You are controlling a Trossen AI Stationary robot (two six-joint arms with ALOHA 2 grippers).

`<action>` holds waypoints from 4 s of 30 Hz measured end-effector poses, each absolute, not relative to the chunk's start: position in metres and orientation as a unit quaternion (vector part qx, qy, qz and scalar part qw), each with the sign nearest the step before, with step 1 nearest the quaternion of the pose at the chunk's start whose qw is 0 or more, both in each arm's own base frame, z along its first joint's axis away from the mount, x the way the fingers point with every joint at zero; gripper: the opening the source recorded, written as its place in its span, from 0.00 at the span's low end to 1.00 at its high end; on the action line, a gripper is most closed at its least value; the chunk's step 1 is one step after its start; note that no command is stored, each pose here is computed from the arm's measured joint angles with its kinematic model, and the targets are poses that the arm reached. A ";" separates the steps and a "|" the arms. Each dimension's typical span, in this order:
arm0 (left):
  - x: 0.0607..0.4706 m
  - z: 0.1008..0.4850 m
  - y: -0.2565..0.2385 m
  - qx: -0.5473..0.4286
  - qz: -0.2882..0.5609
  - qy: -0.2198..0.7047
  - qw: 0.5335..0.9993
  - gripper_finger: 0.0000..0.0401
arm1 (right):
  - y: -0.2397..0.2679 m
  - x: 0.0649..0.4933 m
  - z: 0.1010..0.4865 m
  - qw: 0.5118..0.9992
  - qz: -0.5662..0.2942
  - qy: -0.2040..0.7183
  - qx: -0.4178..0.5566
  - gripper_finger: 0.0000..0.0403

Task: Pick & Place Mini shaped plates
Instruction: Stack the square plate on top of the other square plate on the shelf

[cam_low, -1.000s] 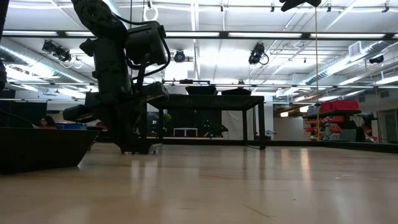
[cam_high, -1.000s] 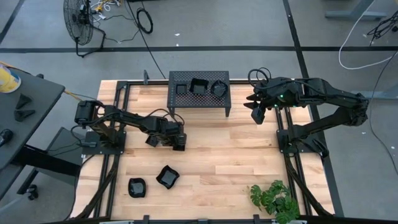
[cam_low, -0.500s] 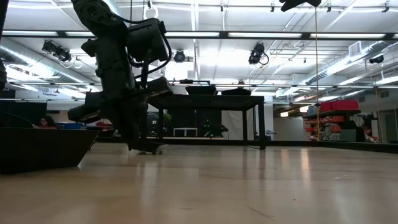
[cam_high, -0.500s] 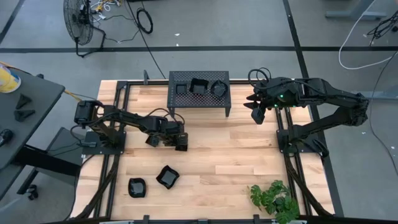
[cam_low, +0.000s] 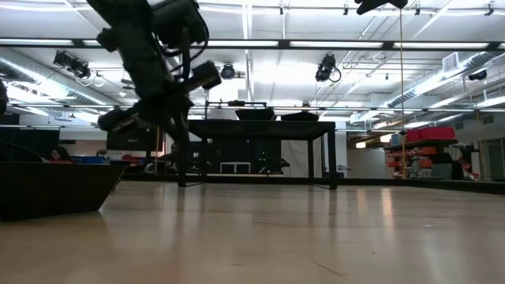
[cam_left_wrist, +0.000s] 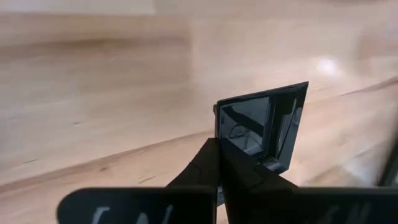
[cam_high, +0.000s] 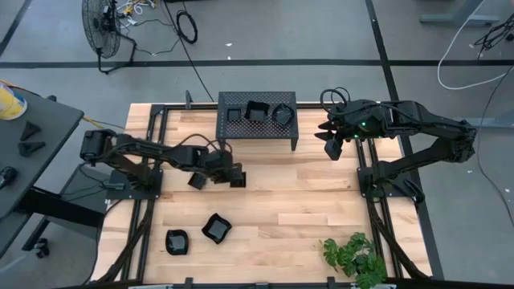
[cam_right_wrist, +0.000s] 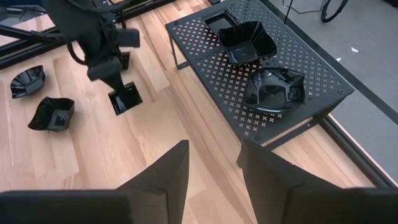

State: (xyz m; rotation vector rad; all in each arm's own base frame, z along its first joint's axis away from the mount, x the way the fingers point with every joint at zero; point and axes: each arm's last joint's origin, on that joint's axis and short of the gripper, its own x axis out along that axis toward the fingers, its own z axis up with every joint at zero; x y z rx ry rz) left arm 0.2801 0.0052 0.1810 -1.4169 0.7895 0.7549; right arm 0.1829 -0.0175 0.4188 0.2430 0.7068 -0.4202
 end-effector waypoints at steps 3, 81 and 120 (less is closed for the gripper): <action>0.277 0.195 0.009 -0.625 0.324 0.309 0.639 0.02 | -0.017 0.183 0.419 0.910 -0.204 0.342 0.118 0.37; 0.249 0.301 0.236 -0.577 0.349 0.283 0.682 0.02 | -0.019 0.185 0.422 0.895 -0.254 0.294 0.220 0.37; 0.257 0.278 0.242 -0.568 0.358 0.324 0.667 0.02 | -0.019 0.185 0.422 0.892 -0.262 0.290 0.230 0.37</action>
